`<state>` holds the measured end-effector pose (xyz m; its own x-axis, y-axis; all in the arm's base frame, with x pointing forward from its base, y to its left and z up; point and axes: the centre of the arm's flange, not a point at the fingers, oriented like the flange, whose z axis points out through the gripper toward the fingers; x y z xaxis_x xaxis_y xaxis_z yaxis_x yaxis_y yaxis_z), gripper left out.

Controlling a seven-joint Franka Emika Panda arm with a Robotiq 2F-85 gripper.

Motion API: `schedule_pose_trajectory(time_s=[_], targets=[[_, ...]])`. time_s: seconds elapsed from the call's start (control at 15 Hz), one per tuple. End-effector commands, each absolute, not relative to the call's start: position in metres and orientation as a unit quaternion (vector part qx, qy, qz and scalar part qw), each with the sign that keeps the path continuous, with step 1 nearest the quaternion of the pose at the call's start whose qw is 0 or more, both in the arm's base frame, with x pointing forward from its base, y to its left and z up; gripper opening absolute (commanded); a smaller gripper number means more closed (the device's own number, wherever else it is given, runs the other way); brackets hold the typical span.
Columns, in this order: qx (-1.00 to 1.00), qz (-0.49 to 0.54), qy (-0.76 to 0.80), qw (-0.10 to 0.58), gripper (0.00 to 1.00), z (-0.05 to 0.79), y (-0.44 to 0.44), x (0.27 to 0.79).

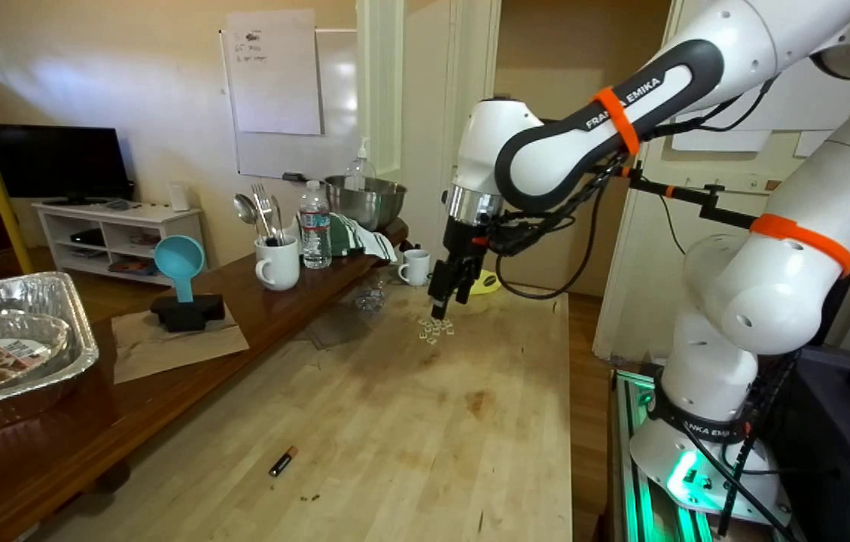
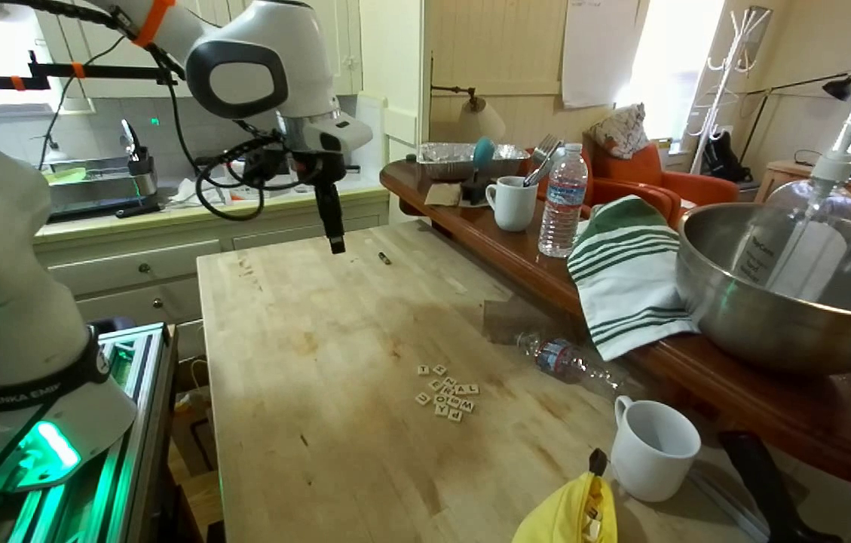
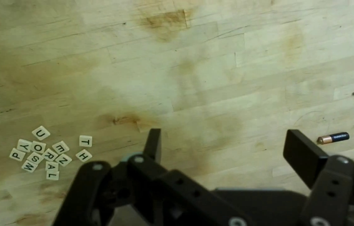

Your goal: Use the tiles to create the word 'The'.

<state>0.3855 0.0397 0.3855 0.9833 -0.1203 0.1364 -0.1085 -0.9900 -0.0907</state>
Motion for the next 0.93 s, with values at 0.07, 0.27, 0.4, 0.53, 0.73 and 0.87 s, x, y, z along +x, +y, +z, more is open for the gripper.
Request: schedule_pose_trajectory(time_s=[0.07,0.27,0.4,0.53,0.73,0.87], targets=[[-0.999,-0.024,-0.004,0.043,1.00,0.358,0.006,0.411],[-0.999,-0.008,-0.030,0.014,1.00,0.339,-0.015,0.419],[-0.999,-0.021,-0.016,0.020,1.00,0.344,-0.008,0.407],[-1.000,-0.016,-0.014,0.018,1.00,0.340,-0.012,0.408],[-1.000,-0.019,-0.016,0.018,1.00,0.343,-0.009,0.408],[-1.000,-0.019,-0.016,0.018,1.00,0.343,-0.009,0.409]])
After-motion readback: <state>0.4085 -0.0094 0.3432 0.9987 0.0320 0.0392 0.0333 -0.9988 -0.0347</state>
